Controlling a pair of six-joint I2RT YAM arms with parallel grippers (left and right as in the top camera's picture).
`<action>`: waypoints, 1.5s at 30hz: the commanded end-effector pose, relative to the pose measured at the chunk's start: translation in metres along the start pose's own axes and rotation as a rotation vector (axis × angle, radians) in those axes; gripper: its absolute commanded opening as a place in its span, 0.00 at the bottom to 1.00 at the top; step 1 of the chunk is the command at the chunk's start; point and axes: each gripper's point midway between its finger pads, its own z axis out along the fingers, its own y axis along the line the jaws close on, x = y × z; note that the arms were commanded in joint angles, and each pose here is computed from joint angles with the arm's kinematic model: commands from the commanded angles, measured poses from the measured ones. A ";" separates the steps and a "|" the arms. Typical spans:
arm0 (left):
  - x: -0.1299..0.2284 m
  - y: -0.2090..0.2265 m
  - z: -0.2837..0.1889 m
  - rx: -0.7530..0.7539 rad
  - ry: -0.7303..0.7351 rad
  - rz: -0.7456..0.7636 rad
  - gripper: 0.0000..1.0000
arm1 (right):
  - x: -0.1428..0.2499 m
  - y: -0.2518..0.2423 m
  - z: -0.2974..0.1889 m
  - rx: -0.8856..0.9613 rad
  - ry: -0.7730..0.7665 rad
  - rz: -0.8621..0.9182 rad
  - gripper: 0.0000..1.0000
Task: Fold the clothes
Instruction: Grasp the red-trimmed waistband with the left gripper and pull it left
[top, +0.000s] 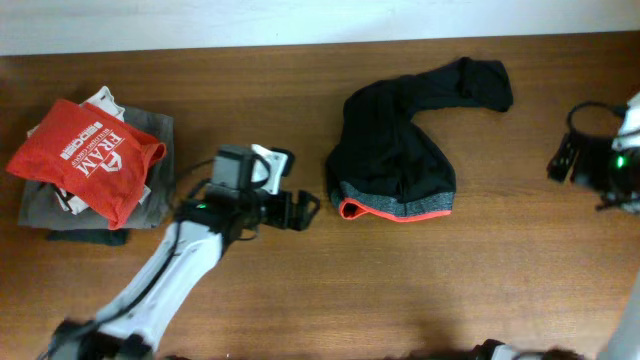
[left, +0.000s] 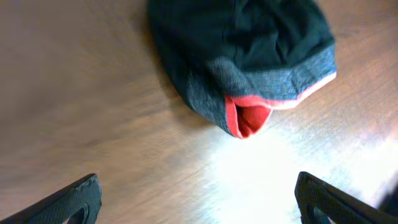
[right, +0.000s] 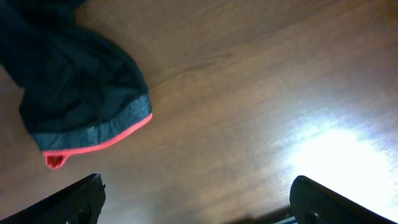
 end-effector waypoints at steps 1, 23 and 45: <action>0.010 -0.016 0.026 0.048 0.065 -0.132 0.98 | 0.015 0.002 -0.002 -0.011 -0.007 -0.012 0.99; 0.035 -0.031 0.104 0.024 0.102 -0.113 0.50 | 0.028 0.001 0.008 -0.010 0.023 -0.009 0.98; 0.017 -0.010 0.090 -0.053 0.047 -0.136 0.01 | 0.027 0.001 0.008 -0.009 0.021 -0.010 0.98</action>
